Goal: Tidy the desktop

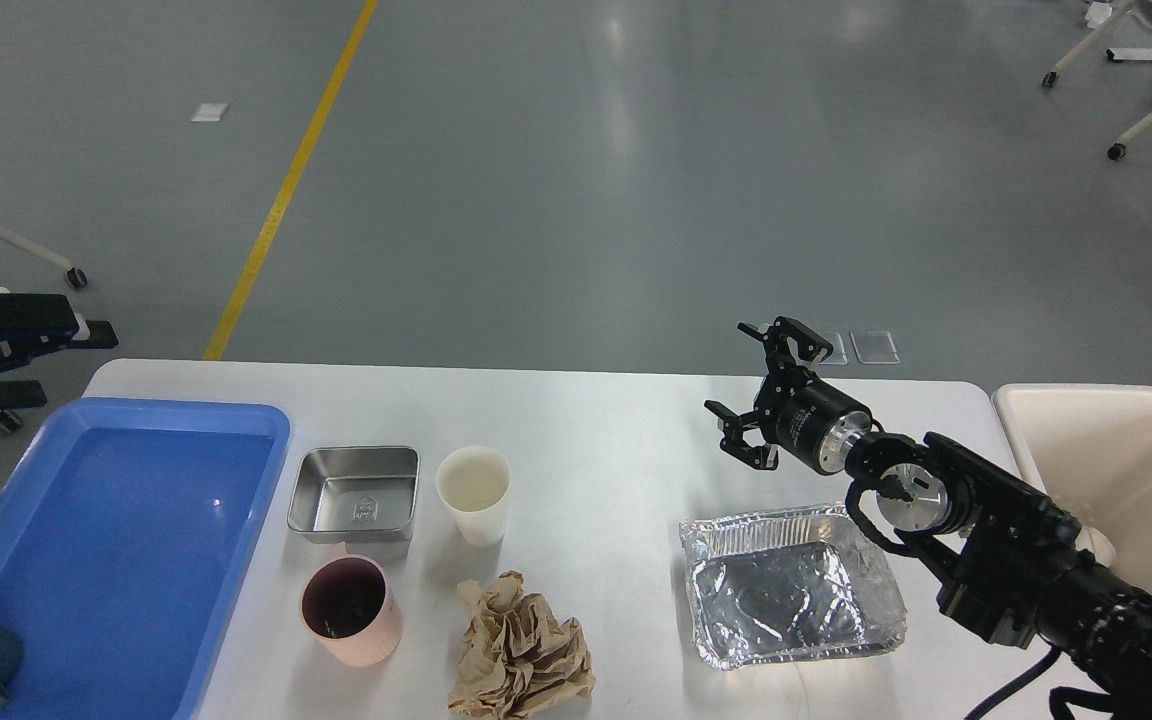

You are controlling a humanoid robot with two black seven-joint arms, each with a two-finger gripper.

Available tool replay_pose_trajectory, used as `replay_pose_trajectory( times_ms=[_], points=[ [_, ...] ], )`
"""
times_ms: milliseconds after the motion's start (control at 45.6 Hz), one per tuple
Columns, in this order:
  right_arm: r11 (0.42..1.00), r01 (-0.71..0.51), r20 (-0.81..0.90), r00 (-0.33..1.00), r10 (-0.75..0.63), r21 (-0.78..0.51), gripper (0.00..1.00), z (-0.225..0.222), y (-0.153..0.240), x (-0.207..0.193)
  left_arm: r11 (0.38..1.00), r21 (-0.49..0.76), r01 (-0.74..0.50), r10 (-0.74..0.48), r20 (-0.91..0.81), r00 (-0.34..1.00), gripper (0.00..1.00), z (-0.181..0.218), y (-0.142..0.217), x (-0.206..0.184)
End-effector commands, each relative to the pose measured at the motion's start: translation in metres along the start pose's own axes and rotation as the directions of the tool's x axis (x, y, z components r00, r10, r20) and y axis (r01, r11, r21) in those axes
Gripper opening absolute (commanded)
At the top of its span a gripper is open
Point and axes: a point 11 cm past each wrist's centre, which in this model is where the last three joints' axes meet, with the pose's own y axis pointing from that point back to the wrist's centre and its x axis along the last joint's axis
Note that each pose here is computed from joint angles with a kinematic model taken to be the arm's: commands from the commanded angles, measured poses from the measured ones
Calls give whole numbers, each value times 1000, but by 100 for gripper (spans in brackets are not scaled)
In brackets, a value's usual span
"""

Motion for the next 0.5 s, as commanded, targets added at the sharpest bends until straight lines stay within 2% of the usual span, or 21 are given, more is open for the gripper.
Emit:
replay_pose_trajectory(
  times_ms=[0,88,241,482],
  points=[
    [1000,1,3,1000,-1,-1,100,2,-1,-1,999,-8,-51,51,-22,998,98,-2,5,14],
    [1000,-2,2,1000,2,-3,100,2,-1,0,998,-18,-56,55,-47,997,98,-7,4,17],
    [1000,9,3,1000,-9,-1,100,1,-5,-6,998,-65,2,-6,-57,998,98,-7,-9,4],
    [1000,10,9,1000,-10,-1,100,4,-7,-9,997,-18,-71,68,-140,988,98,-30,-19,11]
  ],
)
